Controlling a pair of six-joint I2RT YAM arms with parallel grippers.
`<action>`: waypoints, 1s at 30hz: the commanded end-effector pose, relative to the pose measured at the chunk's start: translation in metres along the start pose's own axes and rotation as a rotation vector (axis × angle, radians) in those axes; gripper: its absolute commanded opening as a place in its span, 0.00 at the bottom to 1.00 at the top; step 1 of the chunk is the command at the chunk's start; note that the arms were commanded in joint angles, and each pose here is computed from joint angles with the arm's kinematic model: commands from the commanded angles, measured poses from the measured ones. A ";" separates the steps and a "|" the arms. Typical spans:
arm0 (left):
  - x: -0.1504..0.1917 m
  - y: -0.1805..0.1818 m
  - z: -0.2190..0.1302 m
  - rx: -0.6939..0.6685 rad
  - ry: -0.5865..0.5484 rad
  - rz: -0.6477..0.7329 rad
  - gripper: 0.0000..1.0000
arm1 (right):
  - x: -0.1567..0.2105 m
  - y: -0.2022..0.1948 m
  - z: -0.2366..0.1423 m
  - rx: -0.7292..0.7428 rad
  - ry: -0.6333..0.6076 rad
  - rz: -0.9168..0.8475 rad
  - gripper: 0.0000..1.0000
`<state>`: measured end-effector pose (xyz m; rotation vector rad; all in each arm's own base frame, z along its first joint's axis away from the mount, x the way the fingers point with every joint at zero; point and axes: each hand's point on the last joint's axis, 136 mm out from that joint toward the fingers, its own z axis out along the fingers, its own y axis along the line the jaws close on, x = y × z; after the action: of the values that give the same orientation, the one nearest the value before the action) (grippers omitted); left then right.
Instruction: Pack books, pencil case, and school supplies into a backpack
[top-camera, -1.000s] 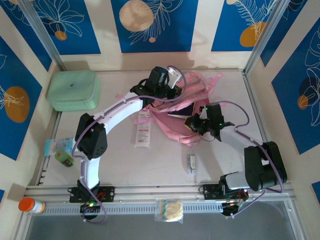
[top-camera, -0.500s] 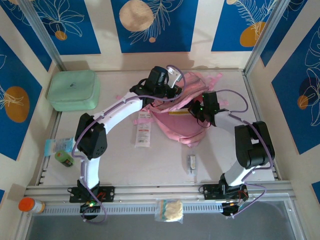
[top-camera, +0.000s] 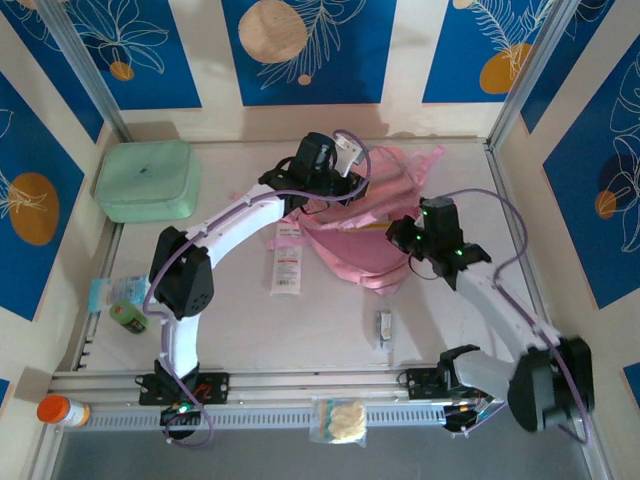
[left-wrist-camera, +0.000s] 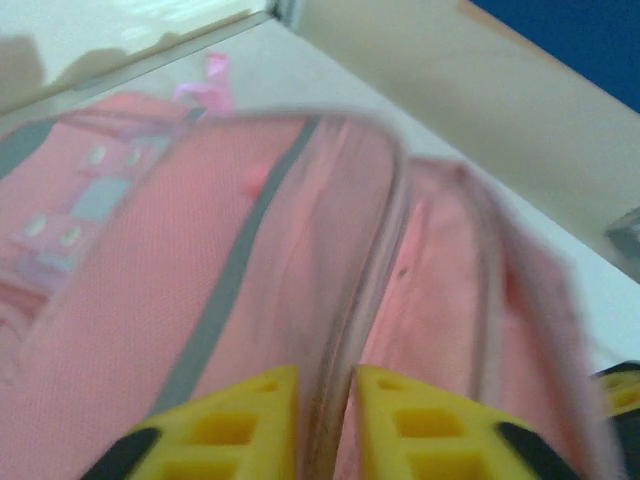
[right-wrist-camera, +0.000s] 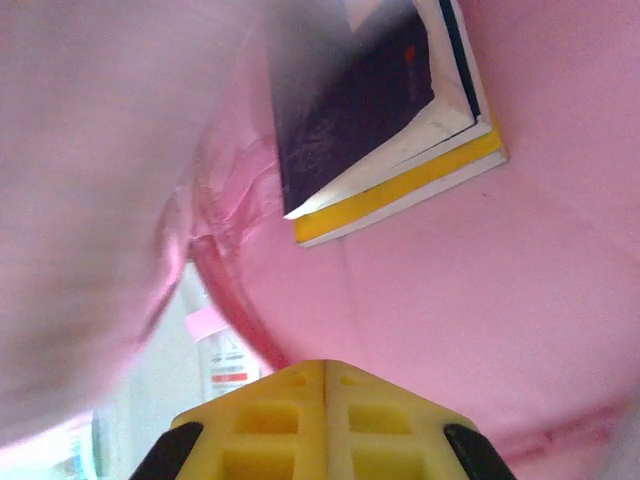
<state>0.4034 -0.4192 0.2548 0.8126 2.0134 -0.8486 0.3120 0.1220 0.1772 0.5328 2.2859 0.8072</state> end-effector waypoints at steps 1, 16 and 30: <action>-0.027 -0.043 -0.036 0.165 -0.078 -0.017 0.38 | 0.029 -0.028 -0.022 0.103 0.077 -0.009 0.02; 0.079 0.100 -0.096 -0.175 -0.135 -0.686 0.56 | 0.112 0.017 0.002 0.031 0.378 -0.103 0.04; 0.139 0.190 -0.053 -0.306 -0.111 -0.933 0.61 | 0.154 0.016 0.045 0.125 0.483 -0.141 0.05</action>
<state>0.4375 -0.2366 0.1010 -0.3391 2.3940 -0.9794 0.2295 0.2297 0.0856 0.2258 2.8200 0.7702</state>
